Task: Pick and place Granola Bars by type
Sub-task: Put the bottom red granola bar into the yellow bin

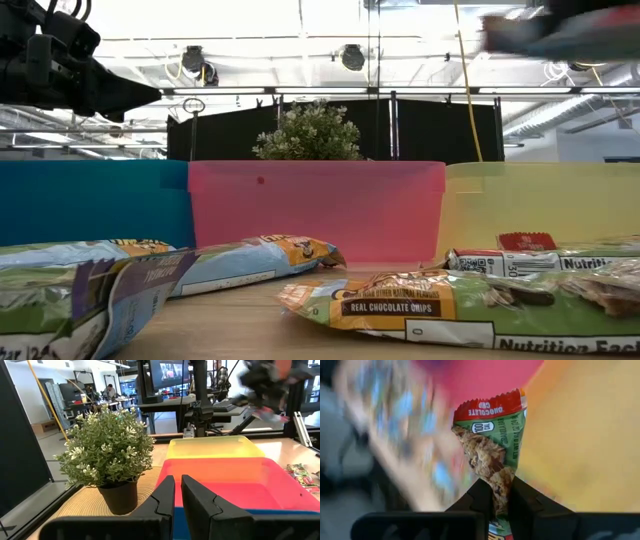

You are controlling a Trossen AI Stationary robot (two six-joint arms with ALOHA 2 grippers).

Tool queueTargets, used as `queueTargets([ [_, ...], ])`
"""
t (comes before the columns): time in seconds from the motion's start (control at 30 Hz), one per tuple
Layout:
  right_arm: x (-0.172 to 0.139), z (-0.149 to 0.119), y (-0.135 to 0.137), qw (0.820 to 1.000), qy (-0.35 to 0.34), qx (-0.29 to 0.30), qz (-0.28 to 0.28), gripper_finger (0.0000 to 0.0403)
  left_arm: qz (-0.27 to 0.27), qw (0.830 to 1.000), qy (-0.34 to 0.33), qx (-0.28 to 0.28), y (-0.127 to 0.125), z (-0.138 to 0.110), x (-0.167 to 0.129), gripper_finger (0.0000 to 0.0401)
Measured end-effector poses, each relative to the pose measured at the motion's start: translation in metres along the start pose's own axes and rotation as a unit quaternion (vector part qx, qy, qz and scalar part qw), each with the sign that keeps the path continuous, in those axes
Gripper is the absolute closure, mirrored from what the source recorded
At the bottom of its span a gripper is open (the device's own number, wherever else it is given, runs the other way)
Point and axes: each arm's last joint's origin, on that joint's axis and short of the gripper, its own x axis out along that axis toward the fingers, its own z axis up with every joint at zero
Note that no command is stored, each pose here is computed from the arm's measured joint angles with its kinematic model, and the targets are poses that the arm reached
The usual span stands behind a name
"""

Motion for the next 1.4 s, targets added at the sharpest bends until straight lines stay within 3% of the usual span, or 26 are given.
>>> queueTargets([
  [0.13,-0.010,0.039,-0.028,0.992,-0.077,0.050,-0.081,0.0374,0.000,1.000,0.000,0.000,0.000,0.000,0.000,0.0359],
  [0.3,0.008,0.060,-0.061,0.981,-0.033,0.113,-0.155,0.0368,0.000,1.000,0.000,0.000,0.000,0.000,0.000,0.0359],
  [0.63,0.072,0.066,-0.113,0.971,0.001,0.177,-0.161,0.0372,0.000,1.000,0.000,-0.003,0.000,0.000,0.000,0.0359],
  [0.93,0.090,0.065,-0.145,0.966,0.009,0.189,-0.174,0.0368,0.000,1.000,-0.002,-0.004,0.000,0.000,0.000,0.0359],
  [1.13,0.093,0.059,-0.152,0.967,0.028,0.176,-0.181,0.0324,0.000,1.000,-0.005,-0.004,0.000,0.001,0.000,0.0359],
  [1.4,0.093,0.056,-0.152,0.969,0.033,0.162,-0.182,0.0215,-0.001,1.000,-0.003,-0.008,0.000,0.001,0.000,0.0359],
])
